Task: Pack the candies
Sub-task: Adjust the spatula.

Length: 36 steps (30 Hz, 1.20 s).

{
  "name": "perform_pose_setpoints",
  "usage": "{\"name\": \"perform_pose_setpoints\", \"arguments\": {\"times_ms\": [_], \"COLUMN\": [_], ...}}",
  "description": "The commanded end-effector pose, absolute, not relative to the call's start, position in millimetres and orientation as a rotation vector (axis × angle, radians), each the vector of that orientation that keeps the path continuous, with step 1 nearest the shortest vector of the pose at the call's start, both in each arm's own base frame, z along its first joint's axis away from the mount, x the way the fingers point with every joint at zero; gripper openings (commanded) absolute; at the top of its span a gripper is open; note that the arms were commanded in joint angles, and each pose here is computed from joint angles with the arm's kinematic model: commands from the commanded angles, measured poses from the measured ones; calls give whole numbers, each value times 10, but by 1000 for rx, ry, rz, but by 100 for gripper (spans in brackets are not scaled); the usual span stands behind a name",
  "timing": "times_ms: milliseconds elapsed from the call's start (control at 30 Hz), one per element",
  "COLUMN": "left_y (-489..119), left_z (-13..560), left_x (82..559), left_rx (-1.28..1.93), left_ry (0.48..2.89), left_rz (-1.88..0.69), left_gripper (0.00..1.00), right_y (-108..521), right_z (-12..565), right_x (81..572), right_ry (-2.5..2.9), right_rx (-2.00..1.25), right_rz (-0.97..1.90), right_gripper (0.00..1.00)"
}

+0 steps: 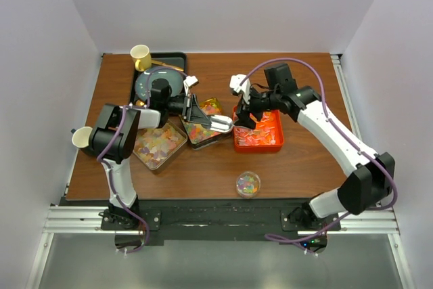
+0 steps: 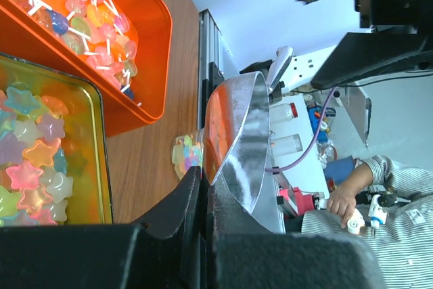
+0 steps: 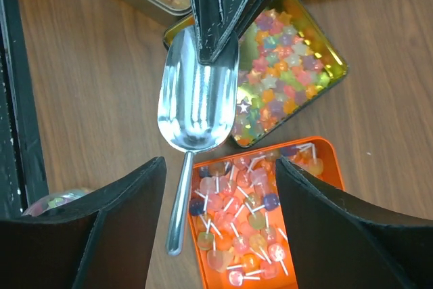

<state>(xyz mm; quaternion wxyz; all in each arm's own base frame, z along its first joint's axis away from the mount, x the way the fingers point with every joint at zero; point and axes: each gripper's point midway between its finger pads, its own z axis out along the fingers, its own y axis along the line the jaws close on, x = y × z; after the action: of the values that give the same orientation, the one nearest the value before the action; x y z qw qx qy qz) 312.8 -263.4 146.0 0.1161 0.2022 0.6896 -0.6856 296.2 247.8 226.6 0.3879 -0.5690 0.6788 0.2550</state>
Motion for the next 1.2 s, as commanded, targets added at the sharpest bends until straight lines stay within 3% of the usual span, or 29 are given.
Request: {"name": "perform_pose_setpoints", "arguments": {"times_ms": [0,433,733,933,1000,1033,1133,1167], "left_y": [-2597,-2591,-2597,-2600,-2596,-2596,-2599,-2601], "left_z": [1612,1637,1643,1645,1646,1646,1643,1641], "left_x": [3056,3054,3074,3066,3068,3068,3077,3083], "left_rx": [685,682,675,676,671,671,655,646], "left_ry": [1960,1960,1961,1962,1963,1963,1972,1975], "left_rz": [-1995,-1983,-1979,-1980,-1979,-1979,-1977,-1971], "left_gripper": [0,0,0,0,0,0,0,15], "right_y": [2599,2344,2383,2403,2414,2416,2387,2360], "right_z": [2266,2047,1973,1873,1858,1850,1807,1788], "right_x": [2948,2713,2777,2801,2825,2837,2926,2956], "right_ry": [1674,1717,1751,1753,1762,1771,1824,1845], "right_rx": [-1497,-1704,-1702,-1741,-1733,-1730,-1693,-1683], "right_rz": [732,680,635,572,556,543,497,472], "right_gripper": [67,55,39,37,30,16,0,0]}}
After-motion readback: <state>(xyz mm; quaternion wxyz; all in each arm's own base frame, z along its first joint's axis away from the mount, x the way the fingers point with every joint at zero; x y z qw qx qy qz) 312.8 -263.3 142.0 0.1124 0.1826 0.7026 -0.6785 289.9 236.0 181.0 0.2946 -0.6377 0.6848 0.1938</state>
